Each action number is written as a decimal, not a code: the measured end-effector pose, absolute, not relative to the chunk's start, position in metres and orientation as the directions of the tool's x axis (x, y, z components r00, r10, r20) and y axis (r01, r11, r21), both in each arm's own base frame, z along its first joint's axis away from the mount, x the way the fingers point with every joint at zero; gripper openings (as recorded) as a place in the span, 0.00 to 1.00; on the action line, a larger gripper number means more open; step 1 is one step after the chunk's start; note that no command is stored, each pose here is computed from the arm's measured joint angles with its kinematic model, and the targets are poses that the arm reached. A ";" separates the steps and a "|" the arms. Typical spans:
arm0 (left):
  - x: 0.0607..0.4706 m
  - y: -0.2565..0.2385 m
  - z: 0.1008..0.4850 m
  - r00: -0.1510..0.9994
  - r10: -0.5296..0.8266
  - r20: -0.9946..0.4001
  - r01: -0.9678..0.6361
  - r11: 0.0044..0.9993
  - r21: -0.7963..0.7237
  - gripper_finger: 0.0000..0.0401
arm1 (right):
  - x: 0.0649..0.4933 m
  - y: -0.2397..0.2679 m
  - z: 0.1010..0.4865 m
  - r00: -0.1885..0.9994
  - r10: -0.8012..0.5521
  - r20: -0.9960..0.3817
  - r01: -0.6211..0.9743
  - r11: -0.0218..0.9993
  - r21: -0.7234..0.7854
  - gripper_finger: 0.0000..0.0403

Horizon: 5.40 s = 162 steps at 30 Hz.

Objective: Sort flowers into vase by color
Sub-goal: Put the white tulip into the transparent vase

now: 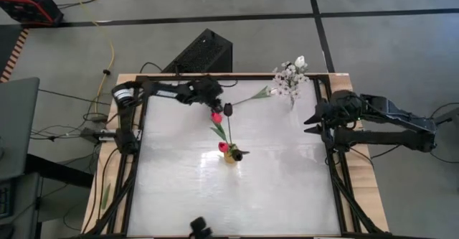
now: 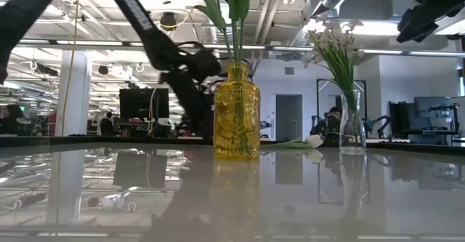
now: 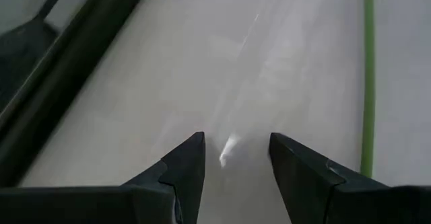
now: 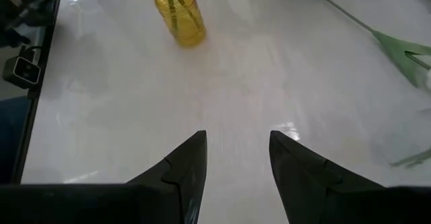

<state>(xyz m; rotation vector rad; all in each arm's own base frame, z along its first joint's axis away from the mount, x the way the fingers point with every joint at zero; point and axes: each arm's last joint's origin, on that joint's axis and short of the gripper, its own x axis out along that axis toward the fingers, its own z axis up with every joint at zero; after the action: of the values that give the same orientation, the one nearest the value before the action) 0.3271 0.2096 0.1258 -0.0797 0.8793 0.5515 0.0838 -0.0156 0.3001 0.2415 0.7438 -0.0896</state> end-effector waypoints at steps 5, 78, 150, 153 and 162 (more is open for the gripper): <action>0.360 0.224 0.131 0.519 0.345 -0.782 -0.443 0.891 0.099 0.39 | 0.084 -0.014 0.300 0.732 0.016 -0.681 0.153 0.970 0.188 0.46; 0.337 0.158 0.210 0.294 0.249 -0.923 -0.346 0.928 0.141 0.00 | 0.081 -0.008 0.297 0.693 0.051 -0.719 0.160 0.962 0.222 0.46; 0.297 -0.035 0.418 0.995 0.016 -0.100 0.003 0.982 0.191 0.00 | 0.254 0.024 0.376 0.916 0.226 0.331 -0.124 0.945 -0.302 0.27; 0.297 -0.034 0.418 0.995 0.018 -0.094 0.000 0.982 0.189 0.00 | 0.254 0.024 0.376 0.917 0.227 0.327 -0.126 0.945 -0.302 0.16; 0.296 -0.034 0.413 0.988 0.027 -0.154 0.005 0.978 0.210 0.07 | 0.250 0.018 0.369 0.963 0.193 0.185 -0.154 0.966 -0.209 0.06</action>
<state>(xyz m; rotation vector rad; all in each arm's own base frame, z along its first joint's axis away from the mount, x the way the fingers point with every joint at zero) 0.2961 -0.0339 0.4129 0.2114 0.1565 0.0111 0.2499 0.0182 0.3692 -0.1945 -0.2063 0.1767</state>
